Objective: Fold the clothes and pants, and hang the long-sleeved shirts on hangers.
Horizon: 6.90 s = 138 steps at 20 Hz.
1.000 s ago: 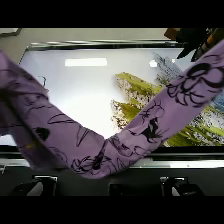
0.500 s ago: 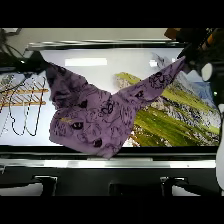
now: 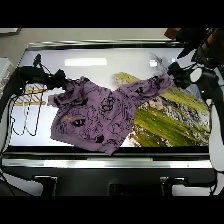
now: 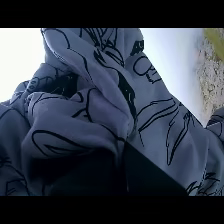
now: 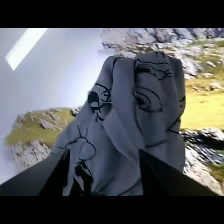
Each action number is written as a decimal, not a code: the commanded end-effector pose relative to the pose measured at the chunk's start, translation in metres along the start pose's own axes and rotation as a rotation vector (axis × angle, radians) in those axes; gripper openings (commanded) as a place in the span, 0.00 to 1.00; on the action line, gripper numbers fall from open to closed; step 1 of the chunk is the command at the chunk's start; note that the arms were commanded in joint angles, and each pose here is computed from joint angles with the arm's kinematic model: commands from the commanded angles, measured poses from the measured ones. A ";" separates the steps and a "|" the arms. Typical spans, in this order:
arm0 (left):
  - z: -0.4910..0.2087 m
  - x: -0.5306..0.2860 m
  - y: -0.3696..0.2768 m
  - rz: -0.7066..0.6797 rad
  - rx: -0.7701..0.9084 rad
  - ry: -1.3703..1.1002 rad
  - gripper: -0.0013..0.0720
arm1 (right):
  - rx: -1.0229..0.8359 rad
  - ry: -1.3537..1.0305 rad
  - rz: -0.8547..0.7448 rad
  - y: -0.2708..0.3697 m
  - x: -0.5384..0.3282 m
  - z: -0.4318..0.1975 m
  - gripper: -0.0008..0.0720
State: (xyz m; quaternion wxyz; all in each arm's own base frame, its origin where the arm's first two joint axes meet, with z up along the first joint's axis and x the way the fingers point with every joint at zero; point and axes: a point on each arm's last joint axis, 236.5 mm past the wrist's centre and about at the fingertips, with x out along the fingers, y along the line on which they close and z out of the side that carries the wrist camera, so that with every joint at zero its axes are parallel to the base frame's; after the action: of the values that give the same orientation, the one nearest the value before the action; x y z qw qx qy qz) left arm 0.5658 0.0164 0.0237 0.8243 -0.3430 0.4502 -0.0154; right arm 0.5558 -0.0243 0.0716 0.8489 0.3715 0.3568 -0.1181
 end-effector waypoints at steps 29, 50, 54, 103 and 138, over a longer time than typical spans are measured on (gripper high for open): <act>-0.013 -0.035 0.039 0.048 -0.036 0.149 0.06 | -0.050 0.781 0.106 -0.032 -0.075 -0.433 0.16; -0.016 -0.003 0.053 0.054 -0.063 0.167 0.57 | -0.043 0.609 0.077 -0.084 -0.106 -0.213 0.08; -0.012 -0.073 0.043 0.056 0.041 0.193 0.76 | -0.084 0.608 0.089 -0.084 -0.106 -0.213 0.08; -0.120 -0.587 -0.254 -0.383 0.490 -1.000 0.06 | -0.753 -0.864 0.753 0.183 -0.644 -0.038 0.08; -0.016 -0.052 0.015 0.075 0.000 0.180 0.64 | -0.335 0.664 0.141 0.012 -0.018 -0.093 0.62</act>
State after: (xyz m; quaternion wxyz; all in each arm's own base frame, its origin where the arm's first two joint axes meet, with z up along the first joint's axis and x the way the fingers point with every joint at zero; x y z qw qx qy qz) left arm 0.5651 0.0318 0.0282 0.8113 -0.3331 0.4805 -0.0056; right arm 0.5611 0.0574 0.0442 0.7961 0.2985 0.5135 0.1157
